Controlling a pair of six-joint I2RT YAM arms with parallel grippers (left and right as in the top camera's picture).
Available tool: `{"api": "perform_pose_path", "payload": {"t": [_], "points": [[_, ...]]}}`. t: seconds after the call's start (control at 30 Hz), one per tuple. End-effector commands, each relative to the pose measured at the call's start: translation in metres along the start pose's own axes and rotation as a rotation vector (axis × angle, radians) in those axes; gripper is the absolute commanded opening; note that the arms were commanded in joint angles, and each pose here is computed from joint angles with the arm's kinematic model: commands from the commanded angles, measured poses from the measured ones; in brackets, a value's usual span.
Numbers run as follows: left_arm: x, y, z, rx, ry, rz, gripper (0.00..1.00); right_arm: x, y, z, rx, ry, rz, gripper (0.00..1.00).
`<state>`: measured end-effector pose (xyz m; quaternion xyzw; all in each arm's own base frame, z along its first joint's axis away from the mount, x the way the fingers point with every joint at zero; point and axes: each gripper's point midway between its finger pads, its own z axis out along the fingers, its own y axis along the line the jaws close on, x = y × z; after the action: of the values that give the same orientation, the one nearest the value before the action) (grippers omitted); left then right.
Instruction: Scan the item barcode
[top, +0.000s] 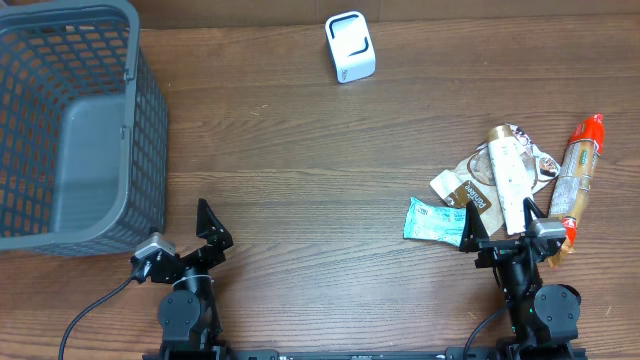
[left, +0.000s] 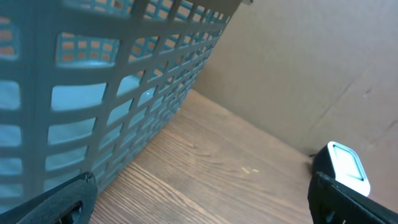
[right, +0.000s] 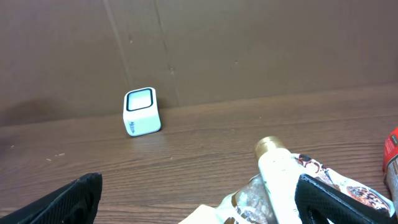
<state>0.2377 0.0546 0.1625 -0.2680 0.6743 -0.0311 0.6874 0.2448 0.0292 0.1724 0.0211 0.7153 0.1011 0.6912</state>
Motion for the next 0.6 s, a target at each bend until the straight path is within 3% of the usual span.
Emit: {"api": "perform_pose_path", "payload": {"t": [0.0,0.3,0.57], "points": [[0.000,0.002,0.000,-0.009,-0.005,0.168,1.00,0.002,0.001,0.000,-0.010,-0.001,-0.002,1.00],[0.018,-0.028,-0.003,0.193,0.042,0.572,1.00,0.002,0.001,0.000,-0.010,-0.001,-0.002,1.00],[0.021,-0.032,-0.004,0.220,0.050,0.594,1.00,0.002,0.001,0.000,-0.010,-0.001,-0.002,1.00]]}}
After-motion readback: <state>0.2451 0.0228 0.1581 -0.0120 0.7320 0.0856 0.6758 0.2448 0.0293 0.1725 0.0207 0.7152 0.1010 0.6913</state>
